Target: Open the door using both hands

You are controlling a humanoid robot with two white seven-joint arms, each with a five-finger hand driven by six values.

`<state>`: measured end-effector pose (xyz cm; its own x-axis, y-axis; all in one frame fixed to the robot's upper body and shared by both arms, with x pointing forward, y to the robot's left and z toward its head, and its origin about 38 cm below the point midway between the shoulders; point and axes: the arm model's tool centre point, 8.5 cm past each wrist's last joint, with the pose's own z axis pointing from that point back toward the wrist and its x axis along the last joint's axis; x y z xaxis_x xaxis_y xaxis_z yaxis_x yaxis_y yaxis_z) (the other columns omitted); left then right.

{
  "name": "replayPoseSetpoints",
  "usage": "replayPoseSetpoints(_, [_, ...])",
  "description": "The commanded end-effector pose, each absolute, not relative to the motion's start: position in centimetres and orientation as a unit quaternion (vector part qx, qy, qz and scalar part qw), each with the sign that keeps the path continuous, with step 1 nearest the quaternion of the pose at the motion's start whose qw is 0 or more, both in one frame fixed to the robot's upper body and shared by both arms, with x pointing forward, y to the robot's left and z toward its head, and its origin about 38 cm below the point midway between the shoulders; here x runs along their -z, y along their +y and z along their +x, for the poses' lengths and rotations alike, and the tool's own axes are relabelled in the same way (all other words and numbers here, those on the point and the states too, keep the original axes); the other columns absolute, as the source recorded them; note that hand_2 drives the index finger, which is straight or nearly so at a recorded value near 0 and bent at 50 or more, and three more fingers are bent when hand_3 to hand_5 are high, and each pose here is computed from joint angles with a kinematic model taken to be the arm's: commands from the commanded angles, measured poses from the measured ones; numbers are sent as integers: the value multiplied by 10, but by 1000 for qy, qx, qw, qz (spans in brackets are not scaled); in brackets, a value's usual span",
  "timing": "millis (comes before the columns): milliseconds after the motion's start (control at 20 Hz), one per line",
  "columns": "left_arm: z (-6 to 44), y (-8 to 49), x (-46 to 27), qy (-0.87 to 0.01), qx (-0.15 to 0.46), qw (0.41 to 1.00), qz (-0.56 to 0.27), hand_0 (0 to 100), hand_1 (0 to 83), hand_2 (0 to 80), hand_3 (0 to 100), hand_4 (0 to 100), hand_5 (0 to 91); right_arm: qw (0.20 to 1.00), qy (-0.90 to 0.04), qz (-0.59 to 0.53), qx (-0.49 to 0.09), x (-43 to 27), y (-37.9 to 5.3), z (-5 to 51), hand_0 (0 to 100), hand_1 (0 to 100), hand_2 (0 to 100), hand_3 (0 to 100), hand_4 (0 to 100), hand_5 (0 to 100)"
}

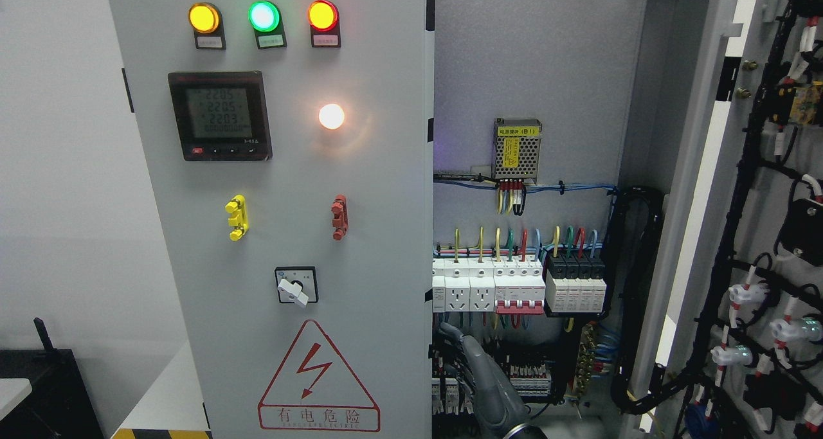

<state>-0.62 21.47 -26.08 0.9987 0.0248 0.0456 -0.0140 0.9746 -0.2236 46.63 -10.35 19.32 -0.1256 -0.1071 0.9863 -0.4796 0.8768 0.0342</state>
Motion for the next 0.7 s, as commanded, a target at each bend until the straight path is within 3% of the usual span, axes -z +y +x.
replayPoseSetpoints(0, [-15, 215, 261, -19, -11, 993, -112, 0, 0, 0, 0, 31, 0, 636, -728, 202, -157, -187, -102, 470, 106, 0, 0, 0, 0, 0])
replayPoseSetpoints(651, [-15, 215, 261, -19, -11, 993, -112, 0, 0, 0, 0, 31, 0, 638, -727, 196, -158, -191, -104, 479, 107, 0, 0, 0, 0, 0])
